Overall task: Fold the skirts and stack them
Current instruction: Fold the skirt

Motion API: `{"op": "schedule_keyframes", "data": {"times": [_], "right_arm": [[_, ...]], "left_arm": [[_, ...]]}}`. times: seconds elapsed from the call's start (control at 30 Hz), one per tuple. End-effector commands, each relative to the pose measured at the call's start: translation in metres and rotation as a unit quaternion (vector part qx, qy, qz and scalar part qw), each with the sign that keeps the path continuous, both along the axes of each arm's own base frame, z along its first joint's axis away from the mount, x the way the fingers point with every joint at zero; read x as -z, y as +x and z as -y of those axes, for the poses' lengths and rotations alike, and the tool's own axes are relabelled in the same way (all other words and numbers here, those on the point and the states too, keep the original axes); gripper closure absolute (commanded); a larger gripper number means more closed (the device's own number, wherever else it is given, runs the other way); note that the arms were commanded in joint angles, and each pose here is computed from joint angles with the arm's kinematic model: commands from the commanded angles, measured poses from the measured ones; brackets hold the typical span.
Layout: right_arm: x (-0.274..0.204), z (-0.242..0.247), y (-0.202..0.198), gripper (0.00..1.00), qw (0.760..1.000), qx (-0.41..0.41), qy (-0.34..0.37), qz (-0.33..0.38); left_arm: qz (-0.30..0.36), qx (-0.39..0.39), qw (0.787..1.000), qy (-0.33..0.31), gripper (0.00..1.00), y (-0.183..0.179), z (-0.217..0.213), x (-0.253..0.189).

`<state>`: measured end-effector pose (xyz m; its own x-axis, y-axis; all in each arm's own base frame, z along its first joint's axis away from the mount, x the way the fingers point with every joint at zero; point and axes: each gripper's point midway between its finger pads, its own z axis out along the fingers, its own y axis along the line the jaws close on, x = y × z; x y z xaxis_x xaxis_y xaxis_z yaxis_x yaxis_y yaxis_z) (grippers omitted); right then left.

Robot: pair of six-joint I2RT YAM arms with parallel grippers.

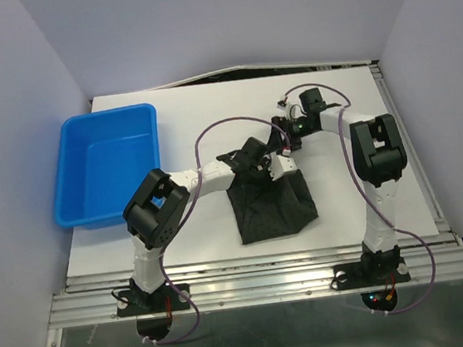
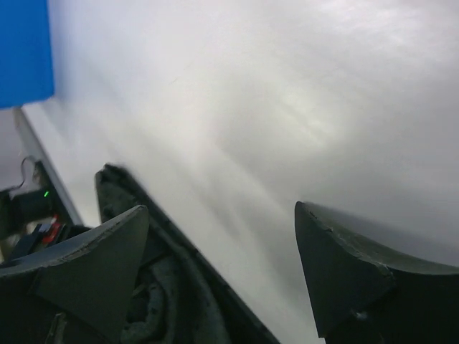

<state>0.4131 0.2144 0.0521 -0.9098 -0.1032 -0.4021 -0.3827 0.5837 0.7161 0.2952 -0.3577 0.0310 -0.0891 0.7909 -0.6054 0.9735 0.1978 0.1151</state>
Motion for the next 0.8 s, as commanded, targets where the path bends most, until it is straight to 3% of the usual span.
{"op": "schedule_keyframes", "data": {"times": [0.0, 0.13, 0.2, 0.23, 0.37, 0.53, 0.77], "right_arm": [[-0.013, 0.059, 0.057, 0.12, 0.991, 0.114, -0.06, 0.028], [-0.06, 0.109, 0.072, 0.16, 0.986, 0.157, -0.033, 0.042], [-0.075, 0.122, 0.057, 0.2, 0.987, 0.158, -0.02, 0.032], [-0.101, 0.128, 0.047, 0.22, 0.988, 0.139, -0.008, 0.069], [-0.117, 0.113, -0.034, 0.24, 0.997, 0.055, 0.011, 0.052], [-0.082, 0.097, -0.13, 0.22, 1.0, -0.015, 0.004, -0.012], [-0.058, 0.073, -0.171, 0.18, 0.996, -0.082, -0.034, -0.01]], "left_arm": [[-0.042, 0.004, 0.998, 0.04, 0.82, -0.011, -0.019, 0.032], [-0.092, -0.006, 0.995, 0.027, 0.71, -0.009, -0.022, 0.033], [-0.107, -0.019, 0.994, 0.026, 0.68, -0.006, -0.025, 0.035], [-0.113, -0.027, 0.993, 0.024, 0.68, -0.003, -0.027, 0.034], [-0.133, -0.04, 0.99, 0.024, 0.65, 0.001, -0.028, 0.037], [-0.173, -0.053, 0.983, 0.028, 0.57, 0.001, -0.029, 0.045], [-0.205, -0.07, 0.976, 0.035, 0.52, 0.017, -0.03, 0.055]]}}
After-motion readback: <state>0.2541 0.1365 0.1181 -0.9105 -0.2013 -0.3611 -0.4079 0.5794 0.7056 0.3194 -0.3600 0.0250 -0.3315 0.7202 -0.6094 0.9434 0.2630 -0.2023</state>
